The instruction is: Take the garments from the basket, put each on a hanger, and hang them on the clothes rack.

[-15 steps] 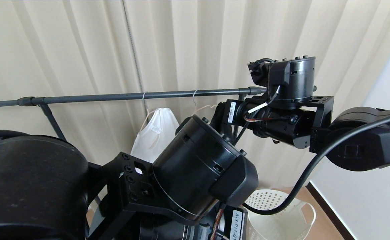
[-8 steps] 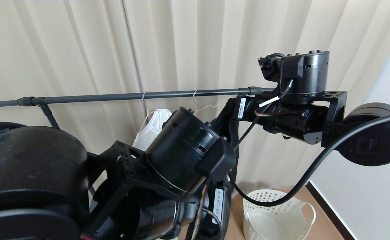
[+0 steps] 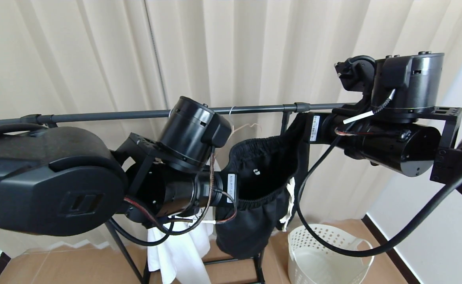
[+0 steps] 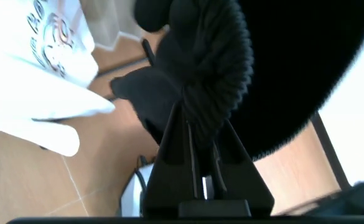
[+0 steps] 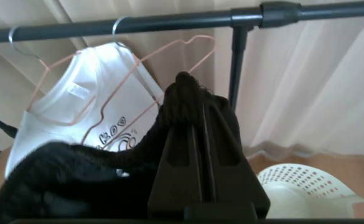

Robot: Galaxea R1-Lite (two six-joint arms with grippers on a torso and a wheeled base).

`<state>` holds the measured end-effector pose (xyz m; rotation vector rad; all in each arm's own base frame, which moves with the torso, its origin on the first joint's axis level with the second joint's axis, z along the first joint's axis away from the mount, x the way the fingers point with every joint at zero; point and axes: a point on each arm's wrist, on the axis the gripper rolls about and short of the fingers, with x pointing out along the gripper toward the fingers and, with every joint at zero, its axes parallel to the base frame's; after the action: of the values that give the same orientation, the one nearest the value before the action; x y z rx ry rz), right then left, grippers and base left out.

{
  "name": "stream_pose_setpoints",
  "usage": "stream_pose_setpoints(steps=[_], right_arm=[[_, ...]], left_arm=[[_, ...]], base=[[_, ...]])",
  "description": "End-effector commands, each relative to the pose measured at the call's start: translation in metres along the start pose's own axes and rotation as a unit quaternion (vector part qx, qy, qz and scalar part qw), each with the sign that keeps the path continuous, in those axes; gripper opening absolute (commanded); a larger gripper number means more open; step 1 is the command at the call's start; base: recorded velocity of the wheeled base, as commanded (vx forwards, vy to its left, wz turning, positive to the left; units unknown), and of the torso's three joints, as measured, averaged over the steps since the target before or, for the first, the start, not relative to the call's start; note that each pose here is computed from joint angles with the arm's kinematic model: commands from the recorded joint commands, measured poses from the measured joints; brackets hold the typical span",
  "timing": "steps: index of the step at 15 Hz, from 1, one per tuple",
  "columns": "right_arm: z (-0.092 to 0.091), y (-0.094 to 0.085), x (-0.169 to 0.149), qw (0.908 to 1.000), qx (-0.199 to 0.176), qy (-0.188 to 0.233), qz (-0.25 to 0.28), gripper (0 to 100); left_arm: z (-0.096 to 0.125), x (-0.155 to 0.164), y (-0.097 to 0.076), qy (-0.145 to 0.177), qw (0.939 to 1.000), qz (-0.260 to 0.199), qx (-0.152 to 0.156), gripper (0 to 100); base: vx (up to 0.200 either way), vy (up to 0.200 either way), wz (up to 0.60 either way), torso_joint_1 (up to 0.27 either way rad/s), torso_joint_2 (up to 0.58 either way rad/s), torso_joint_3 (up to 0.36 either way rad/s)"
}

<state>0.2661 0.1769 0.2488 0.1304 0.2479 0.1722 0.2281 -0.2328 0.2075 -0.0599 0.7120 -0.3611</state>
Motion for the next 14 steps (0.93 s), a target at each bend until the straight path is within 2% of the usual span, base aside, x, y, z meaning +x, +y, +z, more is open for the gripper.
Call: stream_pose_setpoints(steps=[1, 8, 9, 14], right_arm=[[0.002, -0.002, -0.007, 1.0, -0.001, -0.004, 0.001, 0], [0.001, -0.003, -0.007, 1.0, -0.006, -0.004, -0.003, 0], [0.001, -0.002, -0.007, 0.9999, -0.01, -0.006, -0.002, 0], [0.001, -0.003, -0.006, 0.9999, -0.013, -0.007, -0.003, 0]], left_arm=[[-0.001, 0.016, 0.005, 0.009, 0.9999, 0.015, 0.0, 0], [-0.002, 0.026, 0.002, 0.014, 0.9997, 0.018, 0.005, 0], [-0.002, 0.026, 0.002, 0.015, 0.9997, 0.018, 0.006, 100], [0.002, 0.019, 0.007, 0.008, 0.9997, 0.02, 0.009, 100]], base=[[0.0, 0.0, 0.0, 0.0, 0.0, 0.0], [0.0, 0.0, 0.0, 0.0, 0.0, 0.0], [0.0, 0.0, 0.0, 0.0, 0.0, 0.0], [0.0, 0.0, 0.0, 0.0, 0.0, 0.0]])
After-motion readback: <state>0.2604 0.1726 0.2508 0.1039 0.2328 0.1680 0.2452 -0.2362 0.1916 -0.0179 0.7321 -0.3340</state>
